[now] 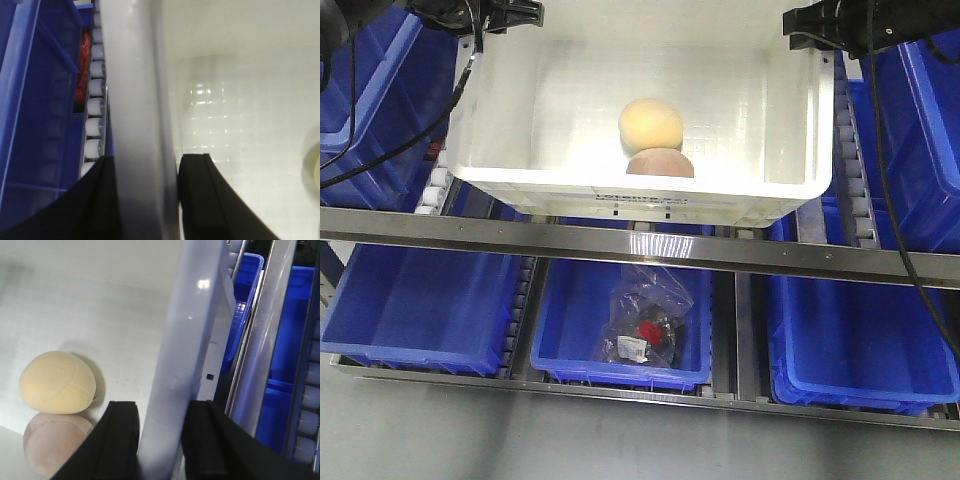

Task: Place moving items into box and shelve
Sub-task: 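Raise the tote with both grippers above the shelf's front rail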

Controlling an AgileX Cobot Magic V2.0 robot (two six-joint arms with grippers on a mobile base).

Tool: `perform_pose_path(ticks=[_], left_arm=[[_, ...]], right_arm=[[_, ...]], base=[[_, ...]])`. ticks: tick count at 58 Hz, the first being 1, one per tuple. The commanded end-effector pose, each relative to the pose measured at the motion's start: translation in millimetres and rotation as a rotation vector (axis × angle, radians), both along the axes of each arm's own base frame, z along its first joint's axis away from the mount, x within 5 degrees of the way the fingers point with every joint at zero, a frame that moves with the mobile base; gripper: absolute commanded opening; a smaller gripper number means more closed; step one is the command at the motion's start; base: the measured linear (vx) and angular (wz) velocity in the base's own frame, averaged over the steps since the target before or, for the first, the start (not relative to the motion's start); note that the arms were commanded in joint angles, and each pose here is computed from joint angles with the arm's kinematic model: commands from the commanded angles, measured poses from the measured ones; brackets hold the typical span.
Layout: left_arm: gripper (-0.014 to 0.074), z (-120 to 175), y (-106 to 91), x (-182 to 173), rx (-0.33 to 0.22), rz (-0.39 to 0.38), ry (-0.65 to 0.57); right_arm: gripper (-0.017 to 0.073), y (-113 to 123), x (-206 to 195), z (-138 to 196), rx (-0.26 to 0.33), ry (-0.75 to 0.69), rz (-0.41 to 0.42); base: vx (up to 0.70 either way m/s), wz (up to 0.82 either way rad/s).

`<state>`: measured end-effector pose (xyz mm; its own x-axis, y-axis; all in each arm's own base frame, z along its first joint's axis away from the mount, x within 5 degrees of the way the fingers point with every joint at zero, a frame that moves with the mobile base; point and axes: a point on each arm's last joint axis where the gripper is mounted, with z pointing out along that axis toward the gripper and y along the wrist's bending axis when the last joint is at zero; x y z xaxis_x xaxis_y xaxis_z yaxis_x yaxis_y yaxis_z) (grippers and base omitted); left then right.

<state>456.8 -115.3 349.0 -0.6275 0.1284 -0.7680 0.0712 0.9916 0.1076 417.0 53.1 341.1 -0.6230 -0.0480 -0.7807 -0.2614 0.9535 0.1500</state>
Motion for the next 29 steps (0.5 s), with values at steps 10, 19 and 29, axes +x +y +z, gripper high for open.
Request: perform_pose_path(ticks=[10,19,29], left_arm=[[0.0207,46.5,-3.1,-9.5,-0.029,-0.063,-0.199],[0.0379,48.0,-6.0,-9.0,-0.073,-0.073,-0.214],[0.0488,47.8,-7.8,-9.3,-0.105,-0.075,-0.211]], right_arm=[[0.024,0.9,-9.5,52.9,0.07,-0.22,-0.037],[0.034,0.7,-9.1,52.9,0.072,-0.223,-0.04],[0.0414,0.1,-8.3,54.2,0.073,-0.239,-0.048]], base=[[0.0,0.0],[0.0,0.0],[0.0,0.0]])
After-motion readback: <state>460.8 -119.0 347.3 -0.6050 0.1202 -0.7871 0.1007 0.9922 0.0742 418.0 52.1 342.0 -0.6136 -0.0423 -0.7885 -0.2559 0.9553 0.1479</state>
